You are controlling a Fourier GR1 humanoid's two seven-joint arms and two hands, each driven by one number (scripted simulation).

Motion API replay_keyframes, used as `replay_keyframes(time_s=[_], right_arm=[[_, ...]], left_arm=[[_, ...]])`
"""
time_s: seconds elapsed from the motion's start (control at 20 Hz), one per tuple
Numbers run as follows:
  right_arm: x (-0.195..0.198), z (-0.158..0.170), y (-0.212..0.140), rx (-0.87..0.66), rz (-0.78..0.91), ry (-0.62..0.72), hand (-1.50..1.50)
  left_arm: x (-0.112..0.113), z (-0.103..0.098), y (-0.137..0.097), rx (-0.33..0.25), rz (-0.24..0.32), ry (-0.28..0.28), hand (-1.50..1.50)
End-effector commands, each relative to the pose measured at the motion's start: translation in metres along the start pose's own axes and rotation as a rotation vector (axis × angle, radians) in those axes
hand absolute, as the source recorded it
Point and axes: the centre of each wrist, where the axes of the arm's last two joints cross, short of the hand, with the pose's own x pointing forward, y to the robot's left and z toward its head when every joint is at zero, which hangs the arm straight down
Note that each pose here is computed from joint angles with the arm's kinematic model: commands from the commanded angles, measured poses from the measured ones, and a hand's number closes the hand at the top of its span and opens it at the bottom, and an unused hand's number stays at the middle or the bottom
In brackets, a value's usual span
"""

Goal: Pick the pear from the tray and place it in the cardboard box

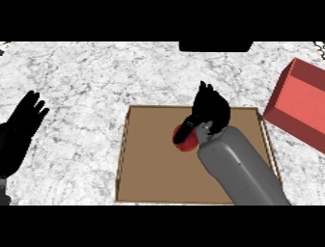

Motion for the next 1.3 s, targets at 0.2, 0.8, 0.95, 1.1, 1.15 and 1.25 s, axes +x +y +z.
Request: replay_keyframes(time_s=[0.2,0.8,0.95,1.1,1.15,1.25], right_arm=[[-0.006,-0.007,0.020,0.040,0.033,0.225,-1.50],[-0.003,0.004,0.024,0.074,0.063,0.232,-1.50],[-0.002,-0.013,0.026,0.078,0.043,0.244,-1.50],[-0.009,-0.012,0.039,0.080,0.038,0.247,-1.50],[-0.009,-0.009,0.040,0.076,0.059,0.248,-1.50],[-0.021,-0.010,0.048,0.034,0.033,0.219,1.50]], left_arm=[[0.005,-0.001,0.001,-0.011,-0.010,0.016,0.00],[-0.008,0.005,0.009,0.011,0.005,0.019,0.00],[0.008,-0.004,-0.009,-0.017,-0.007,0.005,0.00],[0.008,0.001,0.002,-0.011,-0.009,0.005,0.00],[0.008,-0.002,-0.001,-0.002,0.012,0.015,0.00],[0.004,0.008,-0.002,0.009,0.005,-0.015,0.00]])
